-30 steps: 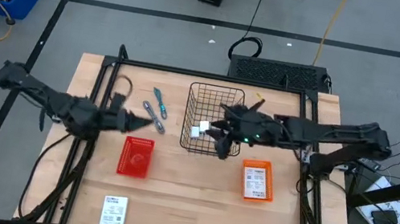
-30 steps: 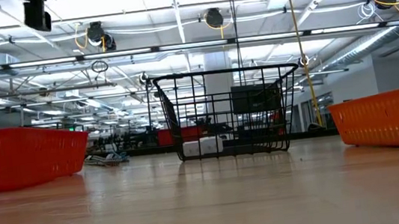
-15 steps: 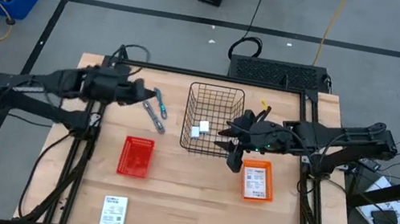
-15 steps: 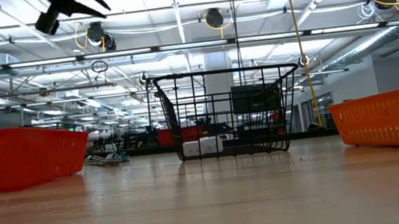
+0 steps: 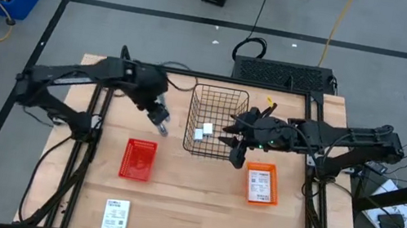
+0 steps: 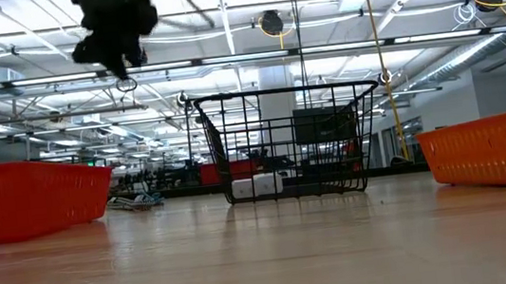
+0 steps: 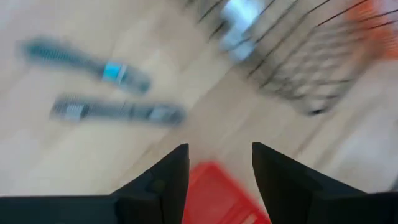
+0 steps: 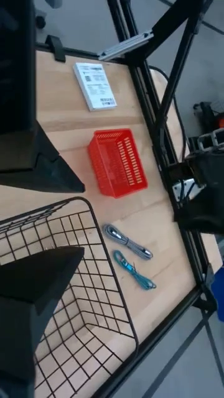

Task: Pick and place items into bin
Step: Put the blue charger cable into the red bin

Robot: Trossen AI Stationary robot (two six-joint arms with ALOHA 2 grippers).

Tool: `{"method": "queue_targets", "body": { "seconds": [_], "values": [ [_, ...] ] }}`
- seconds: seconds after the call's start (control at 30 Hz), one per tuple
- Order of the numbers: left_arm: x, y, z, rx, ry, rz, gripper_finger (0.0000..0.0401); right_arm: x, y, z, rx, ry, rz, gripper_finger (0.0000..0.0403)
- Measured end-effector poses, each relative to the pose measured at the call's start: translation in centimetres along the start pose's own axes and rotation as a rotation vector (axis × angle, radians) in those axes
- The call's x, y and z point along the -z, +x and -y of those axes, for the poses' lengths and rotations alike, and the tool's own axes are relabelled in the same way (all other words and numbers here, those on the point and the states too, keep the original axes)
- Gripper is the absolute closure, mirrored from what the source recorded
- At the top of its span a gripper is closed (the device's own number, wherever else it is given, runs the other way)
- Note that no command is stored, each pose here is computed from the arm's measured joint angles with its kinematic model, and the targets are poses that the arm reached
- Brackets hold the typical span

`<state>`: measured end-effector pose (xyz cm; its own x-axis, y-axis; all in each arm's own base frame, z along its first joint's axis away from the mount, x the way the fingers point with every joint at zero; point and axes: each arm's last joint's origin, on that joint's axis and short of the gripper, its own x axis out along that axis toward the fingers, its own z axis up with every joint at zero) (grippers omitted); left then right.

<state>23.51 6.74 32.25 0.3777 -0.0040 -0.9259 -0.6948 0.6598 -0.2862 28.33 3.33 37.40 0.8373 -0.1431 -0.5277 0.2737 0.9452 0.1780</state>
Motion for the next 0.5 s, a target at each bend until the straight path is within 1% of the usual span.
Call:
{"method": "queue_targets", "body": {
  "seconds": [0.07, 0.1, 0.17, 0.27, 0.5],
  "values": [
    [-0.1, 1.2, -0.6, -0.079, -0.049, -0.086, 0.0219, 0.0, 0.0, 0.0, 0.000, 0.007, 0.001, 0.0263],
    [-0.3, 1.7, -1.0, -0.126, -0.093, -0.117, 0.0219, 0.0, 0.0, 0.0, 0.000, 0.018, 0.002, 0.0263],
    [-1.0, 2.5, -1.9, -0.179, -0.191, -0.129, 0.0219, -0.1, 0.0, 0.0, -0.002, 0.030, 0.005, 0.0265],
    [-2.7, 3.5, -3.4, -0.203, -0.331, -0.104, 0.0219, -0.1, 0.0, -0.1, -0.006, 0.034, 0.013, 0.0267],
    [-6.2, 5.8, -6.9, -0.214, -0.516, -0.034, 0.0219, -0.2, 0.0, -0.1, -0.012, 0.031, 0.019, 0.0268]
  ]
}}
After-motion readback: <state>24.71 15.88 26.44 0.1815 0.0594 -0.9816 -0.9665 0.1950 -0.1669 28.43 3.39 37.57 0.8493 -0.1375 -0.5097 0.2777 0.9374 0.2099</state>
